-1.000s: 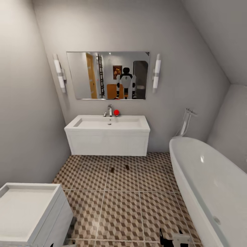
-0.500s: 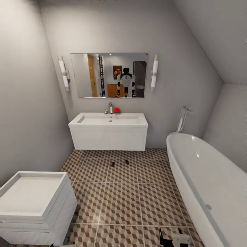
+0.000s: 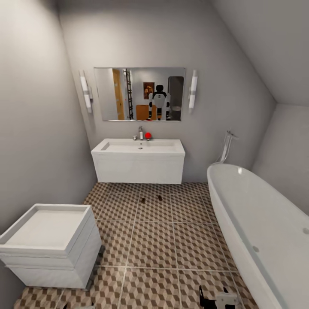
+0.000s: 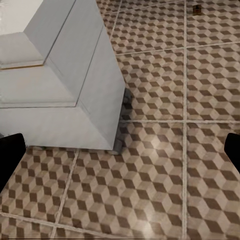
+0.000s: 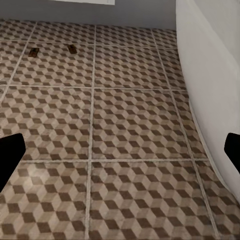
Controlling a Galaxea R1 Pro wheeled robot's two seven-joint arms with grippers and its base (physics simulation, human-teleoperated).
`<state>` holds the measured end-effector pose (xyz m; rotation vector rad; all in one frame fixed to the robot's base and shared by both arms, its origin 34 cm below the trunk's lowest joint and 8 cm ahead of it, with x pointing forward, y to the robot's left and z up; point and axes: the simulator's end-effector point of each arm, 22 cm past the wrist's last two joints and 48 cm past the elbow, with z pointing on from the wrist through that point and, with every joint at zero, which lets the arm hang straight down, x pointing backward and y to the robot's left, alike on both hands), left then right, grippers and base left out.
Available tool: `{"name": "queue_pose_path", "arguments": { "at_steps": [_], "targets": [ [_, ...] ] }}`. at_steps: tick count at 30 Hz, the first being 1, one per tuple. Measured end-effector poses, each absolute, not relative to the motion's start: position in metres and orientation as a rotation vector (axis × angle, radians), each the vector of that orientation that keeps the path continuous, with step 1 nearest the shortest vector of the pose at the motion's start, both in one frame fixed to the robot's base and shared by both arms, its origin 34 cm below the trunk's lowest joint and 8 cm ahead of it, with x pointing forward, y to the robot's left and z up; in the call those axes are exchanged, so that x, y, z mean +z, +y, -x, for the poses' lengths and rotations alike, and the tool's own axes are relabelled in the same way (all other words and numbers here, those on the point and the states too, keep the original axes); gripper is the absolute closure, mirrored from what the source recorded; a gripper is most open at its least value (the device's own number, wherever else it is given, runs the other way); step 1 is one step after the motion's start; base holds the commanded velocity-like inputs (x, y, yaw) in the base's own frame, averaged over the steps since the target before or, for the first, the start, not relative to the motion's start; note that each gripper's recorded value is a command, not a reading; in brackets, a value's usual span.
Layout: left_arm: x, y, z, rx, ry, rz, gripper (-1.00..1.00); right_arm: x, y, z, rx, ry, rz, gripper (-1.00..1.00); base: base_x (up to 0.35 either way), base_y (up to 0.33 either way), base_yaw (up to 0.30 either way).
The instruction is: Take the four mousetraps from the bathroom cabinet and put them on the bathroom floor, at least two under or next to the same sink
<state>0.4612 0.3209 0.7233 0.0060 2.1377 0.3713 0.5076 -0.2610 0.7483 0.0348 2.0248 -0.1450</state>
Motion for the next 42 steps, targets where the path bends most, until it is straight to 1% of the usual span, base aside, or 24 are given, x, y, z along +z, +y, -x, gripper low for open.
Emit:
{"name": "queue_pose_path", "arguments": {
  "at_steps": [42],
  "targets": [
    [0.7232,0.3204,-0.4611,0.370,2.138,-0.006,-1.00,0.7484,-0.2614,-0.5075,-0.147,2.025,-0.036,-1.00,-0.004,0.000,0.279]
  ]
}}
